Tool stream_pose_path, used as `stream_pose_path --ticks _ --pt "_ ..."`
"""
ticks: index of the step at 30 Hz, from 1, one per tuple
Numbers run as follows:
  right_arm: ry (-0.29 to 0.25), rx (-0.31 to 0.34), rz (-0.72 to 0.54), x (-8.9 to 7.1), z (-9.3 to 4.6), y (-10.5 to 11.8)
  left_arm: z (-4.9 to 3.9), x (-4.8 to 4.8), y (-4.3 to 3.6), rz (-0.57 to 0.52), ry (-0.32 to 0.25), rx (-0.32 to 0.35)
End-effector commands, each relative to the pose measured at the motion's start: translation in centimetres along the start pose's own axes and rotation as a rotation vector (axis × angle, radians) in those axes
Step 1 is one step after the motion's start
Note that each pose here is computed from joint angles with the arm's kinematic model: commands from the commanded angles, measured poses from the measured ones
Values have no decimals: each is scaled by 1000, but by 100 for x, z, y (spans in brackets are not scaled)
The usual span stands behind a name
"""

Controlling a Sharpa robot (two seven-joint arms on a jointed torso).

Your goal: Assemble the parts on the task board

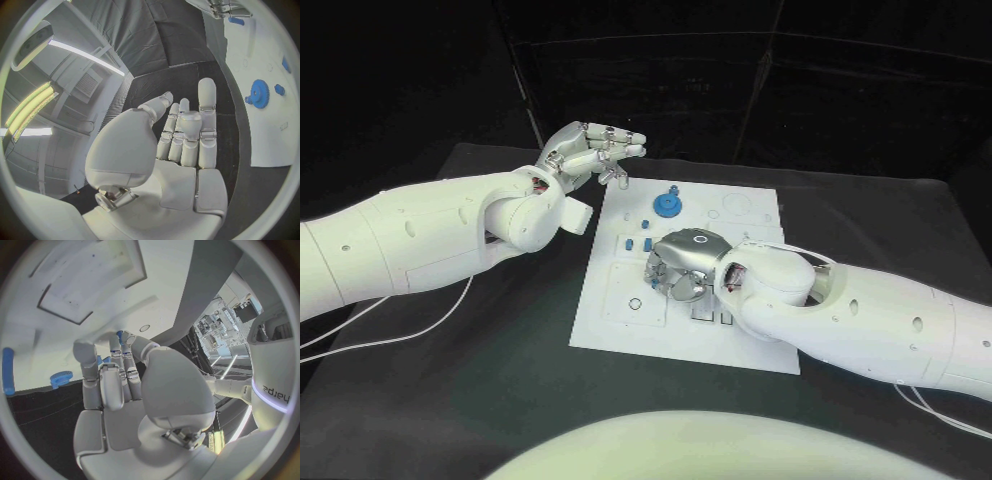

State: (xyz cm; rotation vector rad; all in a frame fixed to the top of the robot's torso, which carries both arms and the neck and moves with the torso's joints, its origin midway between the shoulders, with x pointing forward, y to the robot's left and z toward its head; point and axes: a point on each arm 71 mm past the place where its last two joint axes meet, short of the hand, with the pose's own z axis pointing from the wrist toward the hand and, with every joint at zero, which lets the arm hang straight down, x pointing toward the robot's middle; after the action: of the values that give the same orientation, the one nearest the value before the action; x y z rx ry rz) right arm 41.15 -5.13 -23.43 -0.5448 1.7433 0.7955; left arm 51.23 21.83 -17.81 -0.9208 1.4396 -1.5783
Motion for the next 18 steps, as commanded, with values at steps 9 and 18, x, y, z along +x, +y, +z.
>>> stream_pose_path --ticks 9,18 --pt "29 5 -14 17 8 -6 6 10 -9 -10 10 2" --pt "-8 -8 -5 -12 -6 10 7 9 -8 -10 10 1"
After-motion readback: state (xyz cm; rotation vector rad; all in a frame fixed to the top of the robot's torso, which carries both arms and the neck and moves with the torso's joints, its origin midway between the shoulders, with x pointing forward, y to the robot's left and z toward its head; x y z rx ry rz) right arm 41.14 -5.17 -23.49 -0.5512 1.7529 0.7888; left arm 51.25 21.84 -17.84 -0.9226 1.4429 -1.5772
